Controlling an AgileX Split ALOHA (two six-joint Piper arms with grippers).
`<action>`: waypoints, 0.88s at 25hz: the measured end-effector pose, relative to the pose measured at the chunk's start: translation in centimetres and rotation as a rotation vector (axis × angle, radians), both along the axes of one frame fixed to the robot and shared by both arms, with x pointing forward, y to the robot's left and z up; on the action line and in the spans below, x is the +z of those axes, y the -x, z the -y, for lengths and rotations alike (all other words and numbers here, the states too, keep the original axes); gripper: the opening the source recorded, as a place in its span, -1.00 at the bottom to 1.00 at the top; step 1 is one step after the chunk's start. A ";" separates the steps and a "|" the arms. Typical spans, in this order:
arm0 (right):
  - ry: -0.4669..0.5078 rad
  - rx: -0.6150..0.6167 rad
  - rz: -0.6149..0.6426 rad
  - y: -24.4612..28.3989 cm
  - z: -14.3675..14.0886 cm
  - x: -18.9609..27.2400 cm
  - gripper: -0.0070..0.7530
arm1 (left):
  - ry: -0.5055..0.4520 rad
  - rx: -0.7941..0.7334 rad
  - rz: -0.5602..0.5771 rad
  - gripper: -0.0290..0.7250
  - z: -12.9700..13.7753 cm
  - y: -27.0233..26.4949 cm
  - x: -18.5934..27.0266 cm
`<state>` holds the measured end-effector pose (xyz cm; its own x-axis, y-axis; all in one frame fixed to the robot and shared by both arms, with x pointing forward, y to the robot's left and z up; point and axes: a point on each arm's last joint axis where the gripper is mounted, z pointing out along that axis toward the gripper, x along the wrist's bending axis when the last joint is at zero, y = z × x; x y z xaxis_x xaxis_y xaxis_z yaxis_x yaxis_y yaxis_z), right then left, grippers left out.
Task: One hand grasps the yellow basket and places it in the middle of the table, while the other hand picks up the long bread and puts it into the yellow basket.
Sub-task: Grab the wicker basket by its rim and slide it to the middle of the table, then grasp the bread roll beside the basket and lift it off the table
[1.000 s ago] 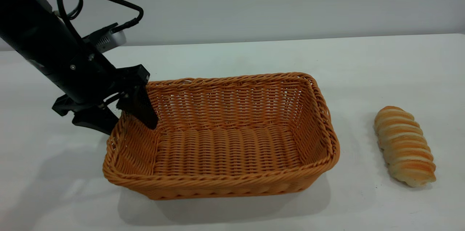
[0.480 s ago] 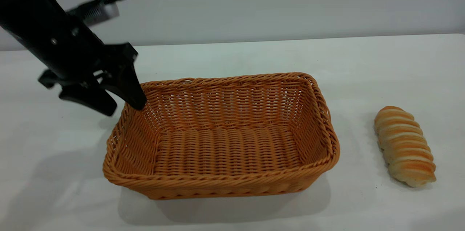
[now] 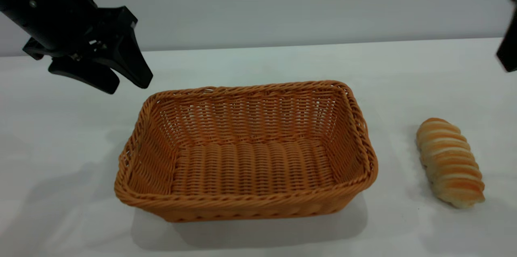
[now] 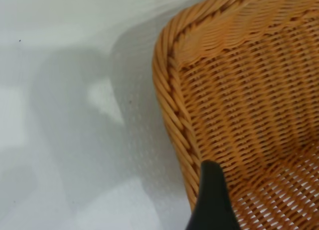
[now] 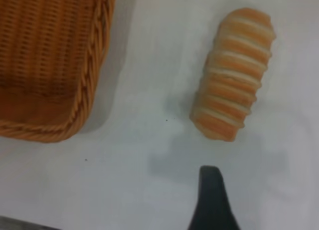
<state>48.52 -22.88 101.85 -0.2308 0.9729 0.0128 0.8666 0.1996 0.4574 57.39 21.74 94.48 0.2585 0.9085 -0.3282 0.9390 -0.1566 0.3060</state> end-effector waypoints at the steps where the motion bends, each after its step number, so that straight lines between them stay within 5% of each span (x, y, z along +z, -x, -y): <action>1: 0.006 0.000 -0.017 -0.6 -0.2 -0.4 0.58 | 0.001 -0.001 0.001 0.63 0.0 0.0 0.1; 22: 0.104 -0.026 -0.357 -9.1 -1.7 -10.5 0.59 | 0.016 -0.018 0.030 0.63 0.0 0.7 2.2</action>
